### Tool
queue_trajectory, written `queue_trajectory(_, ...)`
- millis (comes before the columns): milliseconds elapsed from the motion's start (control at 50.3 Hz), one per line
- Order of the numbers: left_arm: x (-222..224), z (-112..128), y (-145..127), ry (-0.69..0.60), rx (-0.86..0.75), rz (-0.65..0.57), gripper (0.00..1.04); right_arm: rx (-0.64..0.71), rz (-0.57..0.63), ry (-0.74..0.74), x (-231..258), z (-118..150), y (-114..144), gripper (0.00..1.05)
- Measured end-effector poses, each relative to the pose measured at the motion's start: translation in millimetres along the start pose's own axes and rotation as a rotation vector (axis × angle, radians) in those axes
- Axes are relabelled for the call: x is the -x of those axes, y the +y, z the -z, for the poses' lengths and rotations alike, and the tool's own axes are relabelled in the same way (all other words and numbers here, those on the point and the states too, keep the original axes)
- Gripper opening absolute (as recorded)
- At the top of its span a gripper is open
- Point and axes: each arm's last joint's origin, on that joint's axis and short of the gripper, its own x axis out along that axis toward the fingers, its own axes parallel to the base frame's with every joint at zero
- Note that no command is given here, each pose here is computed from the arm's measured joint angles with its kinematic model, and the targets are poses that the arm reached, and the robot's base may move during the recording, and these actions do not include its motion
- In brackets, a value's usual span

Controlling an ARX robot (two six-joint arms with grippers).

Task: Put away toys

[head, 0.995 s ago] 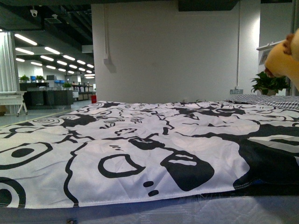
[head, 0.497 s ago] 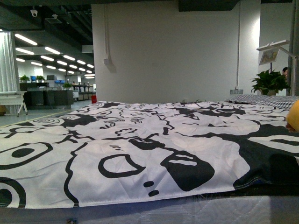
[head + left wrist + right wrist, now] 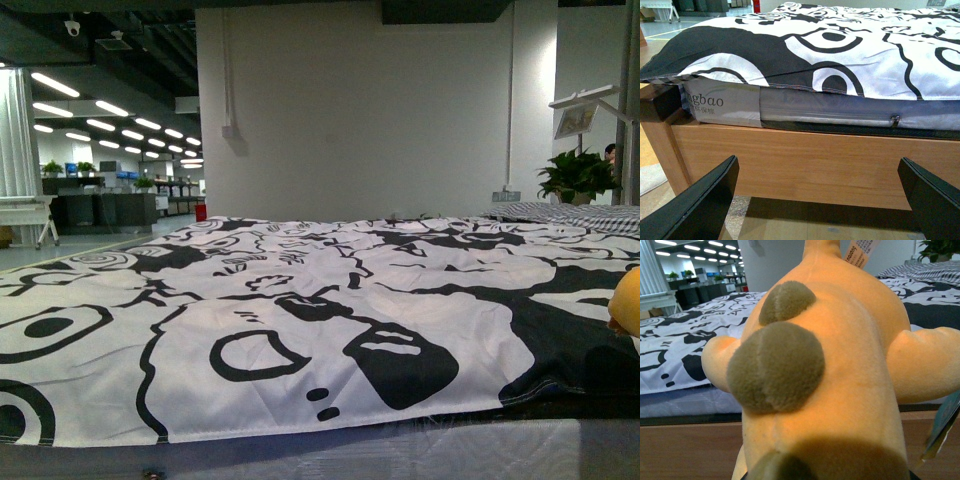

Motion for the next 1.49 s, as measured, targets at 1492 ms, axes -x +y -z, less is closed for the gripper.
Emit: queue_trajectory(1492, 0.0, 0.0, -0.2, 0.0, -0.002, 0.002, 0.99, 0.002, -0.002, 0.0, 0.2, 1.2, 0.1, 0.19)
